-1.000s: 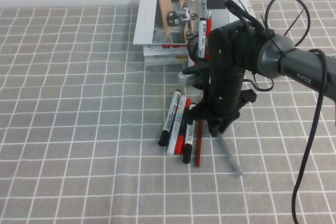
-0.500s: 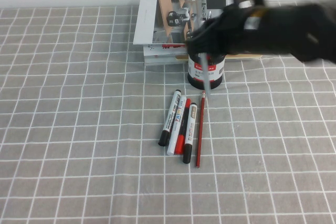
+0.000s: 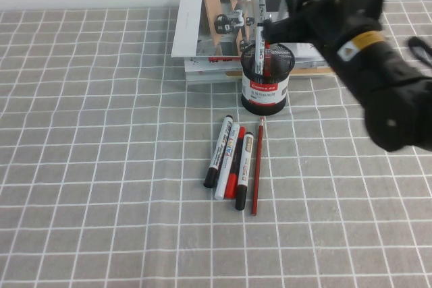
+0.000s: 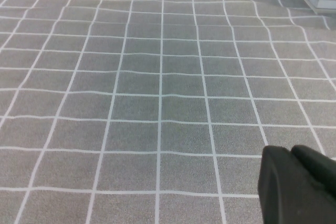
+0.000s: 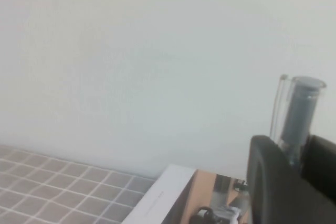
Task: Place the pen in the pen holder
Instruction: Place the pen onto the pen holder
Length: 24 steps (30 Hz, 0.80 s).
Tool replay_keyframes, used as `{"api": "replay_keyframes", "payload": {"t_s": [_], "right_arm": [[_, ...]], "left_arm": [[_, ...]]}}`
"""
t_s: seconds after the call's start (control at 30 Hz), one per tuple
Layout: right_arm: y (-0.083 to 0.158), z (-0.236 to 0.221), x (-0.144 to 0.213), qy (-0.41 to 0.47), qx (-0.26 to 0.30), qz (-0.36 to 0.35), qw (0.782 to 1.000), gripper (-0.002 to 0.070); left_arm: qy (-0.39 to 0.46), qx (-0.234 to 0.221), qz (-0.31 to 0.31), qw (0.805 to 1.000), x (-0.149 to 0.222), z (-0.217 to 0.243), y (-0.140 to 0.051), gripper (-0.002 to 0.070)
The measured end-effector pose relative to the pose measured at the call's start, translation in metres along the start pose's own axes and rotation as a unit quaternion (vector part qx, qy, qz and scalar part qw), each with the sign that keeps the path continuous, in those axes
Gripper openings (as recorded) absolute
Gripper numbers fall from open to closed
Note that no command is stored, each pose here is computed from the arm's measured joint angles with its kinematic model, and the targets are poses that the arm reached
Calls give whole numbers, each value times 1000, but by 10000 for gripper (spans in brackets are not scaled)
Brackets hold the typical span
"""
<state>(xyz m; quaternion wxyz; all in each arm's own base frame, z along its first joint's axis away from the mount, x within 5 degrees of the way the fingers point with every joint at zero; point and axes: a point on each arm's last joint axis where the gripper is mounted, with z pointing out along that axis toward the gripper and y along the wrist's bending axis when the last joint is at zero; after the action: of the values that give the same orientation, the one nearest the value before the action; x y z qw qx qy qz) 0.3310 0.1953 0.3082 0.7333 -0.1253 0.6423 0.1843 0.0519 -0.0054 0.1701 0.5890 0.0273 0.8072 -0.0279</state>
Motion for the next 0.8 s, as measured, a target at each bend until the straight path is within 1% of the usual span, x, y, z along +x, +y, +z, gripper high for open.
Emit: {"api": "replay_keyframes", "payload": {"t_s": [0.13,0.2,0.27,0.33,0.4,0.47,0.53,0.6,0.63,0.67,0.7,0.73,0.8], "right_arm": [[0,30,29,12,4,-19,1000,56],[-2,42,38,17,11,-17,1000,56],[-8,50,49,25,23,-11,999,74],[-14,55,55,32,40,-3,999,124],[-23,56,59,42,63,13,997,193],[-34,56,62,56,91,38,994,306],[-43,55,65,70,112,60,989,376],[-47,54,66,87,121,74,986,402],[-47,53,64,95,119,73,986,398],[-46,52,61,103,113,68,986,377],[-44,50,55,109,104,59,987,335],[-40,48,45,109,93,46,989,277],[-33,41,22,110,73,34,991,130]], "left_arm": [[0,0,0,1000,0,0,0,-3],[0,0,0,1000,0,0,0,-3],[0,0,0,1000,0,0,0,-3],[0,0,0,1000,0,0,0,-3],[0,0,0,1000,0,0,0,-3],[0,0,0,1000,0,0,0,-3],[0,0,1,1000,0,0,0,-3],[0,0,1,1000,0,0,0,-3],[0,0,1,1000,0,0,0,-3],[0,0,1,1000,0,0,0,-3],[0,0,1,1000,0,0,0,-3],[0,0,1,1000,0,0,0,-3],[0,0,1,1000,0,0,0,-3]]}}
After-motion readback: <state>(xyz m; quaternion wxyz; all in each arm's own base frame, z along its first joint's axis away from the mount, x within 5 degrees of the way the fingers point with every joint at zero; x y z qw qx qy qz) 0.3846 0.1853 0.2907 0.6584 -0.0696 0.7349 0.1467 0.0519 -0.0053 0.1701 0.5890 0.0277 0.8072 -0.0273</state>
